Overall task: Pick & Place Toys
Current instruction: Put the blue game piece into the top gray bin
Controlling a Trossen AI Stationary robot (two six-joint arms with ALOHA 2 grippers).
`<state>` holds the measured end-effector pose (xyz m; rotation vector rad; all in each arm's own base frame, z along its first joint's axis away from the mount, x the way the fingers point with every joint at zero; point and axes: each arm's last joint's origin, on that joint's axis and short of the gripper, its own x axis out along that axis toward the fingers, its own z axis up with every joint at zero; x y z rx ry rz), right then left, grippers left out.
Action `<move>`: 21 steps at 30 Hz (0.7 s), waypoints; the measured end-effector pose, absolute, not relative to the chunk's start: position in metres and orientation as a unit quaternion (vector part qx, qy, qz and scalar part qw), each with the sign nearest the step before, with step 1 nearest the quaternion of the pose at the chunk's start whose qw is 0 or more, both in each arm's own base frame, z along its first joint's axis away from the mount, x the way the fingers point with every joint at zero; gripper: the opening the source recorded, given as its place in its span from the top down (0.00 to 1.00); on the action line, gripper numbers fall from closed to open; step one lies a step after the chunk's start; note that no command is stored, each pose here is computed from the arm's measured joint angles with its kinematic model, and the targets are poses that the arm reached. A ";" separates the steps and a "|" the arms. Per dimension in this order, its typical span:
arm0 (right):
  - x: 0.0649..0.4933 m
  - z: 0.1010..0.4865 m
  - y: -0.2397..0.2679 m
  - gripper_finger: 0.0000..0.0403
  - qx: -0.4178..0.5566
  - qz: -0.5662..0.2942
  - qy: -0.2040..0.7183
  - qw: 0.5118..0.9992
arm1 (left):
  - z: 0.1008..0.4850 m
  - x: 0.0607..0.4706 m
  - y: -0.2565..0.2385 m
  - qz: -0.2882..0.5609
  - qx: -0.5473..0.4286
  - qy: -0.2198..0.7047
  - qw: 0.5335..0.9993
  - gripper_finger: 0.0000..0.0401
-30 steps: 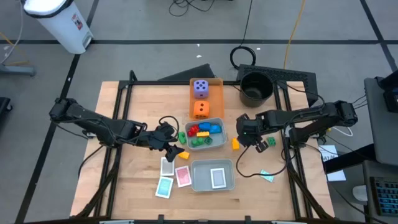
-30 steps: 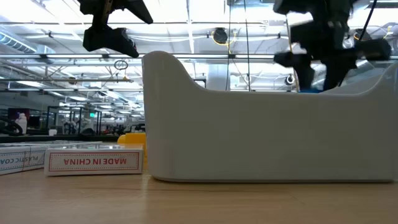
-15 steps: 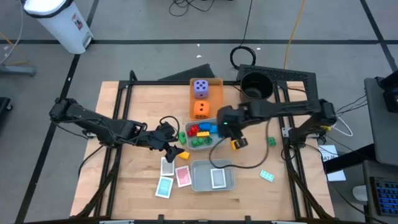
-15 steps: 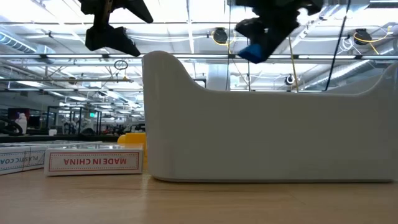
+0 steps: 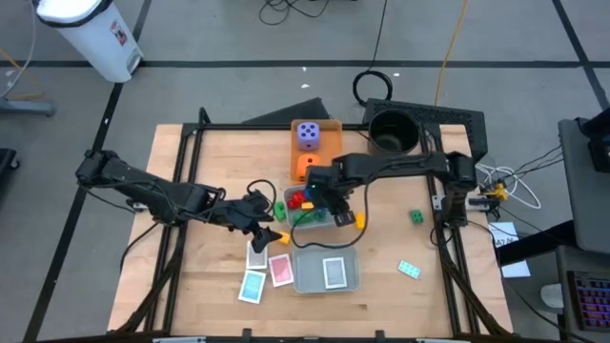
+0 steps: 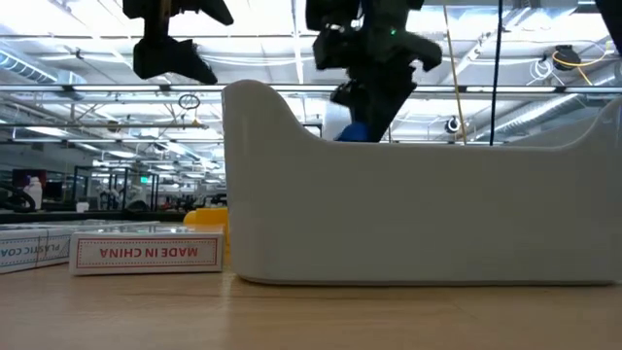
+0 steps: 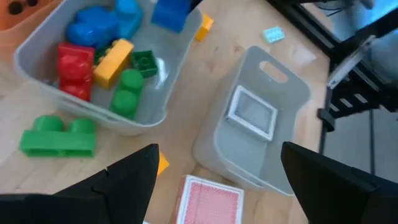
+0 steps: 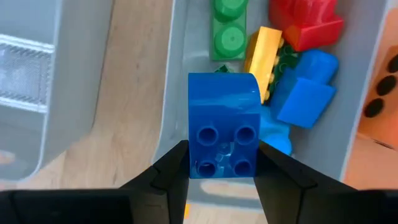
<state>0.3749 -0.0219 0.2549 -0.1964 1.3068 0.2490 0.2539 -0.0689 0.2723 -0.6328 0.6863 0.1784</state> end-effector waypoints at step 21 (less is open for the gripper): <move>0.402 0.222 -0.022 0.65 -0.063 0.118 0.584 0.801 | 0.318 0.228 -0.069 0.046 -0.314 0.208 0.925 0.15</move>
